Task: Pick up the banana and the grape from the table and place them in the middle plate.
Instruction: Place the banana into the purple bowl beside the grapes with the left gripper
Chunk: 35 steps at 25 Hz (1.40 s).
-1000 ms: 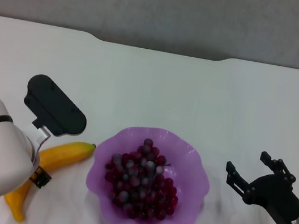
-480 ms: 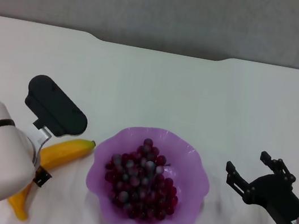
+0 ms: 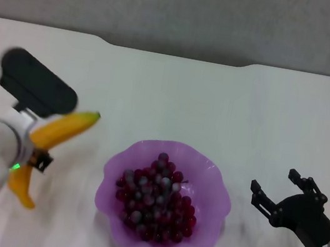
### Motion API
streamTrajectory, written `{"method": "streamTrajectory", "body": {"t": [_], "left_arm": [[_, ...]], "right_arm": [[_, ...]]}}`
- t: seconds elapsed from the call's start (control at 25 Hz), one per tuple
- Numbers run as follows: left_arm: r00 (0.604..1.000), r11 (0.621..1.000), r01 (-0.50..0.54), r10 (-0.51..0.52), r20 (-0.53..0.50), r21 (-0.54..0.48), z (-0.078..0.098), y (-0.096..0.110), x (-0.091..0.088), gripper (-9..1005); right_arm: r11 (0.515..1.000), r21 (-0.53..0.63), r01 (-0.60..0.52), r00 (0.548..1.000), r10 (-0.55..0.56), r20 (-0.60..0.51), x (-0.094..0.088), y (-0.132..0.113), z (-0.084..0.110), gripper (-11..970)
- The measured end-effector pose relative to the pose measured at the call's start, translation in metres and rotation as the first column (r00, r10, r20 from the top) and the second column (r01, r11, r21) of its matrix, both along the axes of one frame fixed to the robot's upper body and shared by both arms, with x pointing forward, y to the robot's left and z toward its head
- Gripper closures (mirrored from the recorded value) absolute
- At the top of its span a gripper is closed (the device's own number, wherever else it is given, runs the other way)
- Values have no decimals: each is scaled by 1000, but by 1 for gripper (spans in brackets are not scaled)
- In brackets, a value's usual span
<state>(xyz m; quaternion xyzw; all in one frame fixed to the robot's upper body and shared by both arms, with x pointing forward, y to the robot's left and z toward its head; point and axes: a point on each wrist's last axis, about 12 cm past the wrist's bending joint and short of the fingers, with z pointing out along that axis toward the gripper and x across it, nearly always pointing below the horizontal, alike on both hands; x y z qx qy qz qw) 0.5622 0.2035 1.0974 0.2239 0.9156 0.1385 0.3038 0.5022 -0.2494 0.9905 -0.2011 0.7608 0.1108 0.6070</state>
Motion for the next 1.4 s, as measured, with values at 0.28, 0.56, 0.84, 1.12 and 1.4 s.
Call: {"method": "streamTrajectory", "body": {"t": [0.28, 0.56, 0.84, 1.12, 1.4], "left_arm": [[975, 978, 23, 24, 223, -208, 31, 17, -10, 430], [869, 906, 146, 74, 489, -397, 36, 32, -22, 419], [741, 845, 344, 23, 671, -409, 8, 39, -38, 408], [642, 789, 505, -73, 764, -349, -20, 44, -53, 397], [564, 742, 625, -214, 798, -243, -30, 40, -66, 386]], "right_arm": [[1000, 0, 2, 1000, -2, 1, 0, 0, 0, 68], [1000, -3, 4, 1000, -4, -4, 0, -1, -1, 68], [1000, -4, 3, 1000, -3, -5, 0, -1, -1, 68], [1000, -4, 4, 1000, -4, -3, 1, -1, 0, 68], [1000, -4, 7, 1000, -7, -2, 2, -1, 0, 68]]}}
